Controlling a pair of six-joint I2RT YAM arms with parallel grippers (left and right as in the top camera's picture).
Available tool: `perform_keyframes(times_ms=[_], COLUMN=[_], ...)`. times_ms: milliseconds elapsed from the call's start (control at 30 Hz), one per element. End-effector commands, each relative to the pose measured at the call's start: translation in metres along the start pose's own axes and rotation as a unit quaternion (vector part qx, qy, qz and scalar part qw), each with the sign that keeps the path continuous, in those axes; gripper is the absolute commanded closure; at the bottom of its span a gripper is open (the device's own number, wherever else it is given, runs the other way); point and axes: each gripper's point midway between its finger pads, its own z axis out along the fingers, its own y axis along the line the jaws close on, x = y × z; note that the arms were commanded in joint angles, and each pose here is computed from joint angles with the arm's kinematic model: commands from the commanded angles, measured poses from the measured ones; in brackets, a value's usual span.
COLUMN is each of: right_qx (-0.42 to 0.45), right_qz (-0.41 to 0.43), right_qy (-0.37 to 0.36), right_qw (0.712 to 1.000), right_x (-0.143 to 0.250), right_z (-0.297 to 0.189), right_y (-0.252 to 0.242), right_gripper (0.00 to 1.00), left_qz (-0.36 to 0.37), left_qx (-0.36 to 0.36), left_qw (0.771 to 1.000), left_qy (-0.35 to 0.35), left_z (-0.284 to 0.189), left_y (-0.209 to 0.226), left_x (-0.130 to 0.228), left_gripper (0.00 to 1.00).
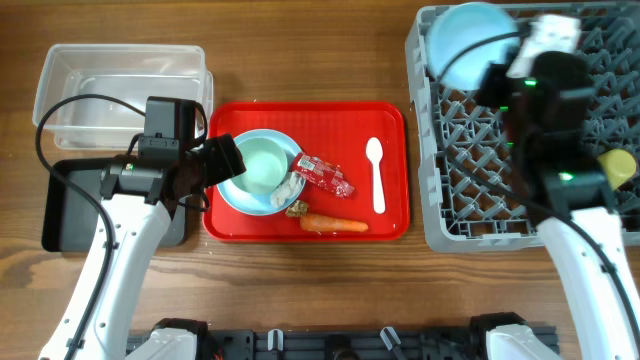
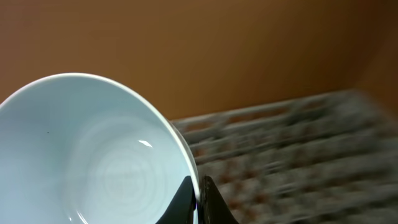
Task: Sort waste into correct bins and load items into the dishwasher rack
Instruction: 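Place the blue bowl in the far corner of the dish rack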
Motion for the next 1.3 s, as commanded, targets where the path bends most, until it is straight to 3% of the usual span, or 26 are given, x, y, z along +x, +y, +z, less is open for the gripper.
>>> perform_keyframes(times_ms=[0,300,400,533,800,967,1167,1267], right_qx=[0.128,0.254,0.271,0.325,0.391,0.377,0.38,0.378], right_qz=[-0.109,-0.302,-0.332,-0.39,-0.453,-0.456,-0.403,-0.399], right_qy=[-0.017,0.06,0.086,0.135,0.169,0.201,0.18,0.179], right_qw=[0.986,0.917,0.899,0.851,0.783,0.781,0.813,0.816], right_x=[-0.02,-0.007,0.007,0.028,0.049,0.082,0.09,0.091], right_z=[-0.002,0.041,0.063,0.088,0.11,0.126,0.132,0.133], right_y=[-0.072,-0.18,-0.205,-0.25,-0.314,-0.323,-0.321,-0.32], right_gripper=[0.96,0.96,0.96,0.96,0.96,0.96,0.96,0.96], left_qz=[0.003,0.003,0.003,0.003,0.003,0.003,0.003,0.003], left_qx=[-0.001,-0.001,-0.001,-0.001,0.0,0.0,0.0,0.0], left_qw=[1.0,1.0,1.0,1.0,1.0,1.0,1.0,1.0], left_qy=[-0.01,-0.01,-0.01,-0.01,-0.012,-0.012,-0.012,-0.013], left_z=[-0.003,-0.003,-0.003,-0.003,-0.004,-0.004,-0.004,-0.004], left_y=[0.001,0.001,0.001,0.001,0.001,0.001,0.001,0.0], left_x=[-0.004,-0.004,-0.004,-0.004,-0.004,-0.005,-0.004,-0.005], left_gripper=[0.18,0.18,0.18,0.18,0.18,0.18,0.18,0.18])
